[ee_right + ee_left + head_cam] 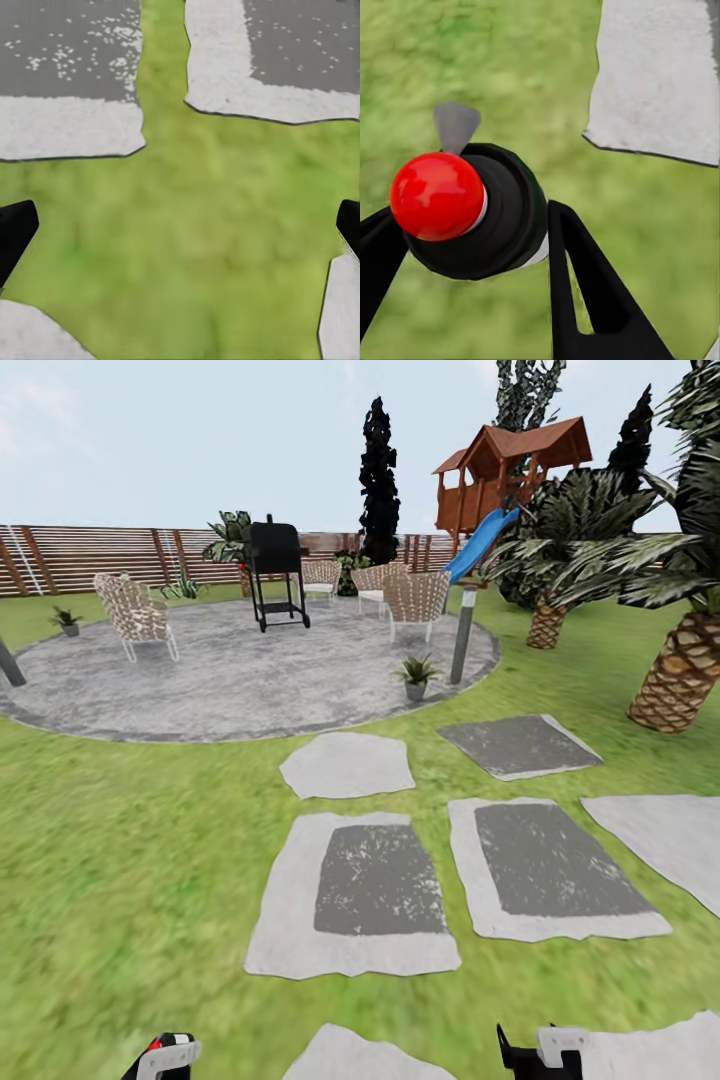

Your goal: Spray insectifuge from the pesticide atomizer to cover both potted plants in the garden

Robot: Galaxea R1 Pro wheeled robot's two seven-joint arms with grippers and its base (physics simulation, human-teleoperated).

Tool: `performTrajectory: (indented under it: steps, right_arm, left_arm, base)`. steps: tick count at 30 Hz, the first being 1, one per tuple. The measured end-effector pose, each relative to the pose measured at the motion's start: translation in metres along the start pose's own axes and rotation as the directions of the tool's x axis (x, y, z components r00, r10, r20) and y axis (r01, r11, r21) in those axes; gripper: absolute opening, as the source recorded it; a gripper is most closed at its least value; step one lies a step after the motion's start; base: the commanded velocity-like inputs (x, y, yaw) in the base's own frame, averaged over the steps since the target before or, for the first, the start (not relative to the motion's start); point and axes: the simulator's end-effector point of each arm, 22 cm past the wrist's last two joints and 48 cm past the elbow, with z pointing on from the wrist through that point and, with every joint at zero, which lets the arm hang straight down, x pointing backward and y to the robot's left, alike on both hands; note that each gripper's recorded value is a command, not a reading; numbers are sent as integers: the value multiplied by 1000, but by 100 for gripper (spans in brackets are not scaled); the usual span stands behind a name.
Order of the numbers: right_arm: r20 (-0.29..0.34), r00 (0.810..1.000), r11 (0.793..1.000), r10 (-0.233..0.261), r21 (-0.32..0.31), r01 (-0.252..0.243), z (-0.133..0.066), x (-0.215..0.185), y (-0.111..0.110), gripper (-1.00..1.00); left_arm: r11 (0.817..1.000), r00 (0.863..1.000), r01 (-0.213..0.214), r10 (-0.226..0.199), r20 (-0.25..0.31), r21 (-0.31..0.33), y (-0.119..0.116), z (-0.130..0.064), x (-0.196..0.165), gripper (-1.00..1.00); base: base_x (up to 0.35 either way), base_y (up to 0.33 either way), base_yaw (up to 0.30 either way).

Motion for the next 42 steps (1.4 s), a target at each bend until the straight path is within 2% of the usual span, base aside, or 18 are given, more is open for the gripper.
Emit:
performTrajectory:
  steps: [19,42]
  right_arm:
    - [0,1000,1000,0,0,0,0,0,0,100]
    - [-1,1000,1000,0,0,0,0,0,0,100]
  left_arm:
    - [1000,1000,-1,1,-2,1,0,0,1,-100]
    - [1000,1000,-1,1,-1,1,-1,0,0,-100]
  base:
    - [335,-82,0]
    - [294,-155,0]
